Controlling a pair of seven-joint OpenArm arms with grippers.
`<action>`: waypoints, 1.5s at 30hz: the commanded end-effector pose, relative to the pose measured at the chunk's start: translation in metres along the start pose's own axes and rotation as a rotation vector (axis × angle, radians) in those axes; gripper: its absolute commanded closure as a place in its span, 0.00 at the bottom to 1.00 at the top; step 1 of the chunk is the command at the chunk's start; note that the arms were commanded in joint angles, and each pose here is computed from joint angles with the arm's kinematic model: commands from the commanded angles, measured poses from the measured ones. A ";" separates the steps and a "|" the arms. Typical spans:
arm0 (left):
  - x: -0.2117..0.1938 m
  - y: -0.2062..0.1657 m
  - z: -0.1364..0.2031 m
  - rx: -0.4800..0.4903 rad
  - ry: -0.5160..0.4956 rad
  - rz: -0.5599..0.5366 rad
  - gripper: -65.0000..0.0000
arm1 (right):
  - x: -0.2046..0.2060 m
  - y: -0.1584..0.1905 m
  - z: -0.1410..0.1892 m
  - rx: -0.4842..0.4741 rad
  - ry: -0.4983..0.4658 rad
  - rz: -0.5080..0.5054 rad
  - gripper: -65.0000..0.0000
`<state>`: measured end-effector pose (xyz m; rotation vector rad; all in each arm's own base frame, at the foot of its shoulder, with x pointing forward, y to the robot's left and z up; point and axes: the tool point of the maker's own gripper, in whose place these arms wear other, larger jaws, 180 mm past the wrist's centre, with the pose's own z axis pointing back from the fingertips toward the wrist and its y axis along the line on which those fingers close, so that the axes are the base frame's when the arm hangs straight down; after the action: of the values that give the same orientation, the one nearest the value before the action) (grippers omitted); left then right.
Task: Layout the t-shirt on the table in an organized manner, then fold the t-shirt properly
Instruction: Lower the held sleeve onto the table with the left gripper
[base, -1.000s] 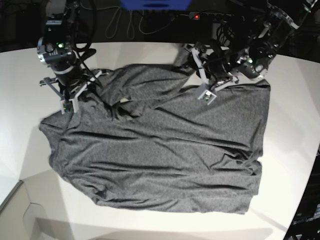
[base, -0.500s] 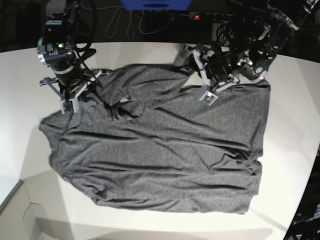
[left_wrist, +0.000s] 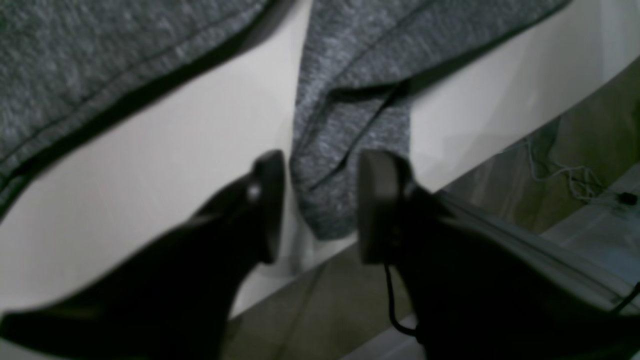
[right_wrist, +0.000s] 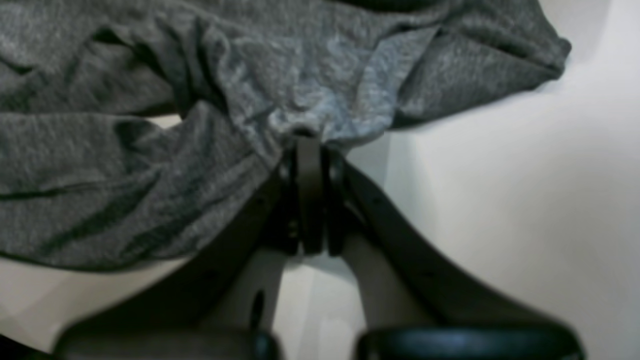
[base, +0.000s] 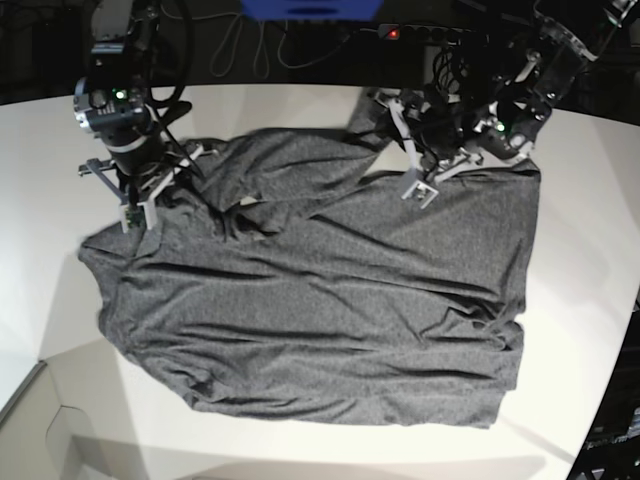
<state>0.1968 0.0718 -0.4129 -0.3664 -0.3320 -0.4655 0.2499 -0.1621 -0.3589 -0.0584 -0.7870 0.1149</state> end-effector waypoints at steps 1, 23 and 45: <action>0.007 0.002 0.004 0.004 -0.022 -0.009 0.67 | 0.012 -0.002 0.003 -0.008 -0.046 0.002 1.00; -0.003 0.009 -0.004 0.013 0.012 0.017 0.67 | 0.012 -0.003 0.003 -0.008 -0.046 0.004 1.00; 0.043 0.021 0.046 0.068 -0.164 -0.024 1.00 | 0.012 -0.003 0.003 -0.008 -0.047 0.004 1.00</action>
<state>0.2291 0.0923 -0.3683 -0.3342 -0.4889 -0.4374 0.2498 -0.1632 -0.3588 -0.0616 -0.7870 0.1176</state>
